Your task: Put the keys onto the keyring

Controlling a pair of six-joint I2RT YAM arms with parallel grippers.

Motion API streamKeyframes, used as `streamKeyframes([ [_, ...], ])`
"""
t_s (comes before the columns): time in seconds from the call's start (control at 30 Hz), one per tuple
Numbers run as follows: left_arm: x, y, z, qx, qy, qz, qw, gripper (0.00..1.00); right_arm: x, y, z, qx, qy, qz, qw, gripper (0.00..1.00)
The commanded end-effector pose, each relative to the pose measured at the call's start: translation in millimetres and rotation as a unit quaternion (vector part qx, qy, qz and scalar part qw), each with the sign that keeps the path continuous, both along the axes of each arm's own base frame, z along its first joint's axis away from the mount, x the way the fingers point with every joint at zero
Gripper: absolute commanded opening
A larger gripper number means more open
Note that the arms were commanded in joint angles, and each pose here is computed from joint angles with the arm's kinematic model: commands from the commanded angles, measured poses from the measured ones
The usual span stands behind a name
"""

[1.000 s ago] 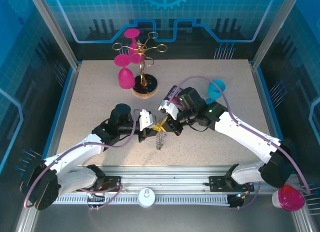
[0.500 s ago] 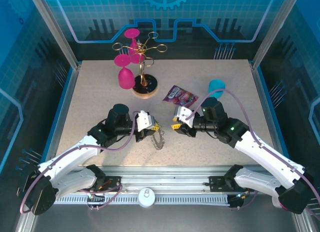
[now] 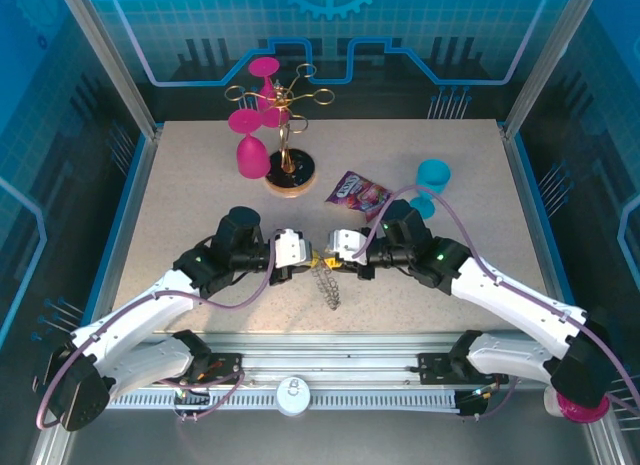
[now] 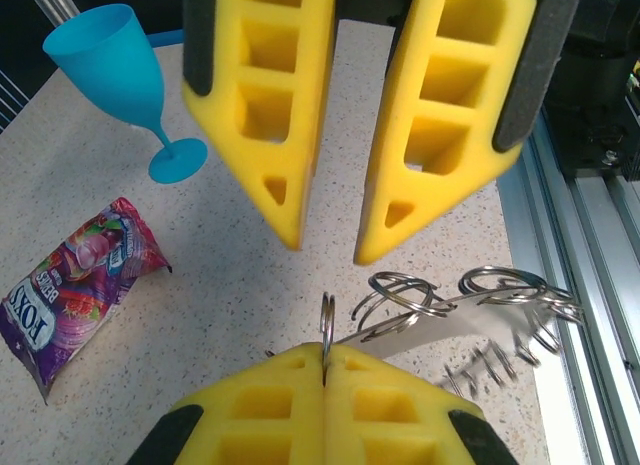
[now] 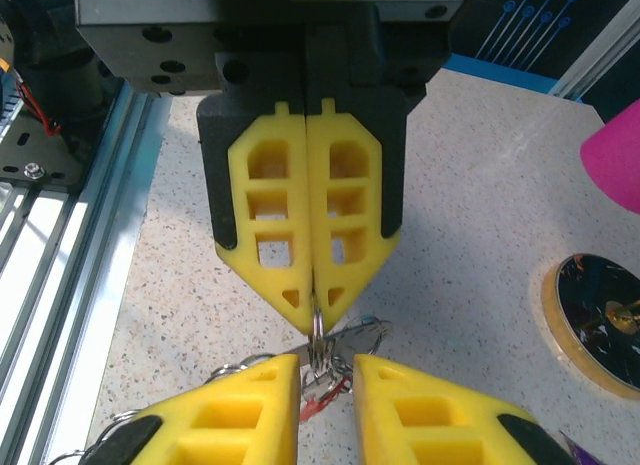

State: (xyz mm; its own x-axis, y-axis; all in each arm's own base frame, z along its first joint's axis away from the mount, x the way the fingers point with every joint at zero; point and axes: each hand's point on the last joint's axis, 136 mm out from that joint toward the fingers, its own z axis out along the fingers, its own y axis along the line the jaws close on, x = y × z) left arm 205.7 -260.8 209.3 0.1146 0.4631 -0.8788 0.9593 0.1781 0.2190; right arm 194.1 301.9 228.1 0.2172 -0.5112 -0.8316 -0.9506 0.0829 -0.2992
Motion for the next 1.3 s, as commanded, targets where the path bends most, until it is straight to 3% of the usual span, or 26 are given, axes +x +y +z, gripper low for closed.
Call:
streamKeyframes([
  [0.0,-5.1,-5.1,25.6,-0.018,-0.041,-0.027,0.999,0.00,-2.9,8.9,5.2,0.008,-0.016,0.019,1.000,0.24],
  [0.47,-9.0,-5.4,29.5,-0.019,-0.045,-0.036,0.998,0.00,-2.4,18.9,6.0,0.004,-0.020,0.028,0.999,0.19],
  [0.67,-11.3,-5.3,32.9,-0.022,-0.044,-0.038,0.998,0.00,-5.6,20.1,3.8,0.001,-0.013,0.032,0.999,0.09],
  [0.83,-14.6,-4.8,38.3,-0.029,-0.043,-0.040,0.998,0.00,-5.0,18.4,2.6,-0.001,-0.012,0.028,1.000,0.16],
  [0.97,-16.0,-5.1,38.1,-0.030,-0.040,-0.043,0.998,0.00,-4.6,20.4,3.3,0.000,-0.012,0.029,1.000,0.16],
  [1.17,-19.1,-5.6,38.0,-0.033,-0.032,-0.049,0.998,0.00,-7.2,20.6,13.7,0.014,-0.023,0.034,0.999,0.00],
  [1.27,-18.6,-3.8,34.6,-0.027,-0.031,-0.043,0.998,0.00,-10.3,18.1,17.5,0.022,-0.021,0.036,0.999,0.00],
])
